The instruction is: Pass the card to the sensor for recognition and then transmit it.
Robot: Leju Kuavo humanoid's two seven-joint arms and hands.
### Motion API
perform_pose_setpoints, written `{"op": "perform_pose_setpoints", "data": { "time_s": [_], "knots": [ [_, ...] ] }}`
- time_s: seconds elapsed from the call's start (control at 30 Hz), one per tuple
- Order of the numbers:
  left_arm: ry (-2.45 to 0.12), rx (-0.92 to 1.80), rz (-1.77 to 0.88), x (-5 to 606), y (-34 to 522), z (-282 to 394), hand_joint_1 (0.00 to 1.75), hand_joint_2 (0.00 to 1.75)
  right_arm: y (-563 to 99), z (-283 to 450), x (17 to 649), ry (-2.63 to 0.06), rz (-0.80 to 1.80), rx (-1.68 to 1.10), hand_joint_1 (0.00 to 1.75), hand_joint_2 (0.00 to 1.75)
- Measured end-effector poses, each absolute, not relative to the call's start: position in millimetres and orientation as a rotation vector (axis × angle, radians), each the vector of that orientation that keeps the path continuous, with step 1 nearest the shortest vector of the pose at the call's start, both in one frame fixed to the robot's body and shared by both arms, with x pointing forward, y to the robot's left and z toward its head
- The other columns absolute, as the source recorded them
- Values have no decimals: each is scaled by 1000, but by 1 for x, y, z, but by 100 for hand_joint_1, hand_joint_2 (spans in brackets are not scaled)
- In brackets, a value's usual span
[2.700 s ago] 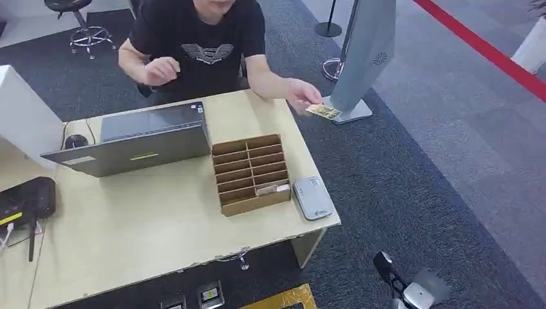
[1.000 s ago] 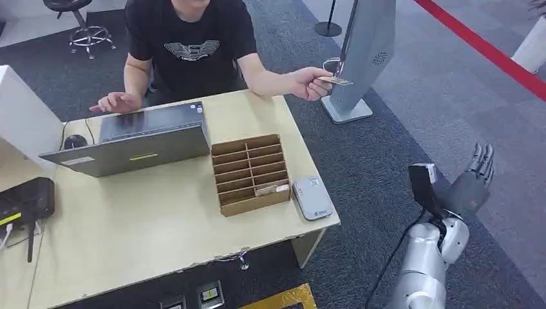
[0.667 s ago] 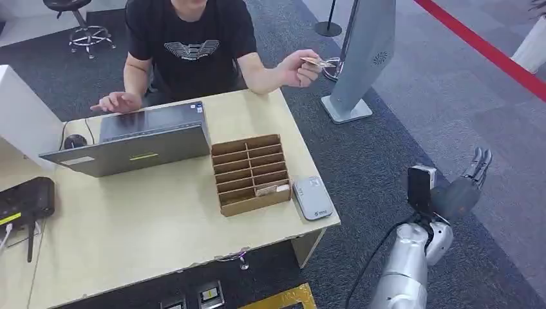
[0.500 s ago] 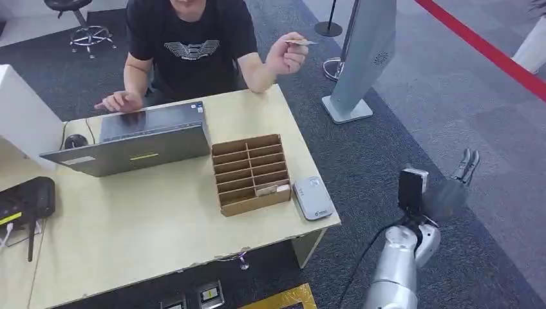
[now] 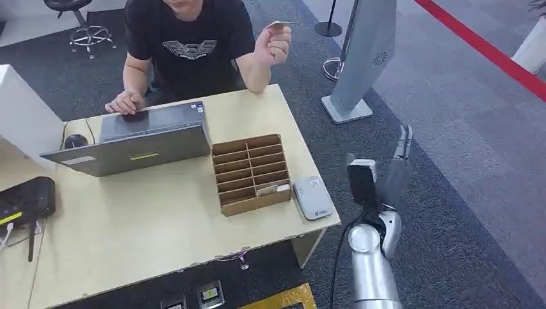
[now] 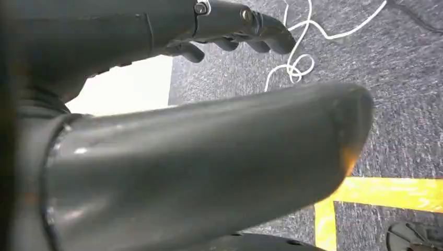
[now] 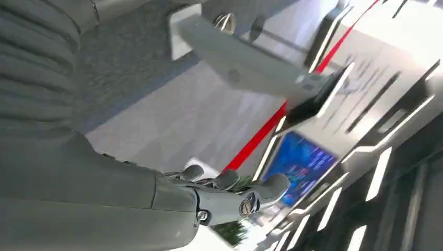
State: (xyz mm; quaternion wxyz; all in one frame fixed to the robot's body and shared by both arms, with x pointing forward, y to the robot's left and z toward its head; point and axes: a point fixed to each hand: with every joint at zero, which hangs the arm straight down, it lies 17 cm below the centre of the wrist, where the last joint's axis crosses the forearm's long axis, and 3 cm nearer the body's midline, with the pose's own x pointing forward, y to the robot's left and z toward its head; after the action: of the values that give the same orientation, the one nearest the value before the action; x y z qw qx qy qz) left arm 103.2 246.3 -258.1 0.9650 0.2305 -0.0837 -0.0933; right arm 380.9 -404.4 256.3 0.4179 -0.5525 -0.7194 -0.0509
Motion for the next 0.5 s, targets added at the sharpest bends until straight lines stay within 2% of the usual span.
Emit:
{"op": "perform_pose_setpoints", "data": {
  "time_s": [0.3,0.5],
  "knots": [
    [-193,471,-216,108,246,-257,0,0,-277,300,401,-2125,148,-1216,0,175],
    [-192,470,-214,107,246,-257,0,0,-217,313,393,-2211,319,-1212,0,175]
  ]
}}
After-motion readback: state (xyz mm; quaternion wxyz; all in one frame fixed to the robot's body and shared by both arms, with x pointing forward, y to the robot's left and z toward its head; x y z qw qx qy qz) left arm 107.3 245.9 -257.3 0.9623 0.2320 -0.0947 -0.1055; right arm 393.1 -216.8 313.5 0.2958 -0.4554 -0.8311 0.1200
